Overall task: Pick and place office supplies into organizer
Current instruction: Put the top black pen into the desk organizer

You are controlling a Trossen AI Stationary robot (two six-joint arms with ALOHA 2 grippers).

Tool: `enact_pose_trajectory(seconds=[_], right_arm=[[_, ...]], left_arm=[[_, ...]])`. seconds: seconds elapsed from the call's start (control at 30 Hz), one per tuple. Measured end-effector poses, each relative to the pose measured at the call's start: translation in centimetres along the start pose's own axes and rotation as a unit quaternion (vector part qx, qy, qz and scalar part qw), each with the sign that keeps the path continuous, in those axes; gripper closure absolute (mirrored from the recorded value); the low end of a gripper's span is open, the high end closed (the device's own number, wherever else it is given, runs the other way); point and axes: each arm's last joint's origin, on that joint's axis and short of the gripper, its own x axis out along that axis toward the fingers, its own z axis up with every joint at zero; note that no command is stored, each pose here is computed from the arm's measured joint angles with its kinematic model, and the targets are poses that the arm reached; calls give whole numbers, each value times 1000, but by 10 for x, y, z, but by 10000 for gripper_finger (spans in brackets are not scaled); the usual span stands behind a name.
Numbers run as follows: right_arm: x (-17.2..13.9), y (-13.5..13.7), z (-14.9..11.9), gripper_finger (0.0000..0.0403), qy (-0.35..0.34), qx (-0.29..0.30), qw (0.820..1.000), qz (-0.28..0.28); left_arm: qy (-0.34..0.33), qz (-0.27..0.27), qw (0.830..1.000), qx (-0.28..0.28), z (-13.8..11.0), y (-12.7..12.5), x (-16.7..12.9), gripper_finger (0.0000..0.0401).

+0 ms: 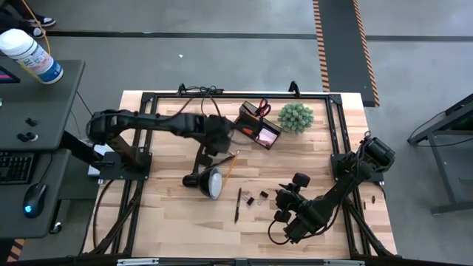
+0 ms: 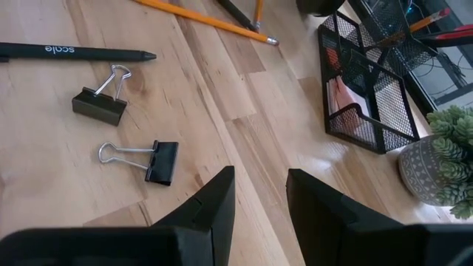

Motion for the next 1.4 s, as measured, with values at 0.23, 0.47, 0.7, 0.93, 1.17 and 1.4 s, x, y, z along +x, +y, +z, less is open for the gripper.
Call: enact_pose_trajectory(seconds=[0.23, 0.47, 0.7, 0.93, 1.17, 1.4], right_arm=[[0, 0, 0, 289, -5, -7, 1000, -3], [0, 0, 1, 289, -7, -10, 1000, -3], [0, 1, 1, 289, -7, -6, 1000, 0], [0, 1, 1, 289, -8, -3, 1000, 2], [0, 1, 1, 289, -7, -9, 1000, 1], [0, 1, 1, 289, -7, -15, 1000, 1]], left_arm=[[4, -3, 993, -114, -19, 12, 9, 309], [5, 8, 978, -210, -9, 1, 10, 309], [16, 20, 977, -211, 16, -6, 13, 309], [54, 19, 967, -249, 26, -3, 30, 309], [53, 20, 967, -250, 36, 4, 39, 309], [91, 8, 963, -252, 37, 5, 56, 309]])
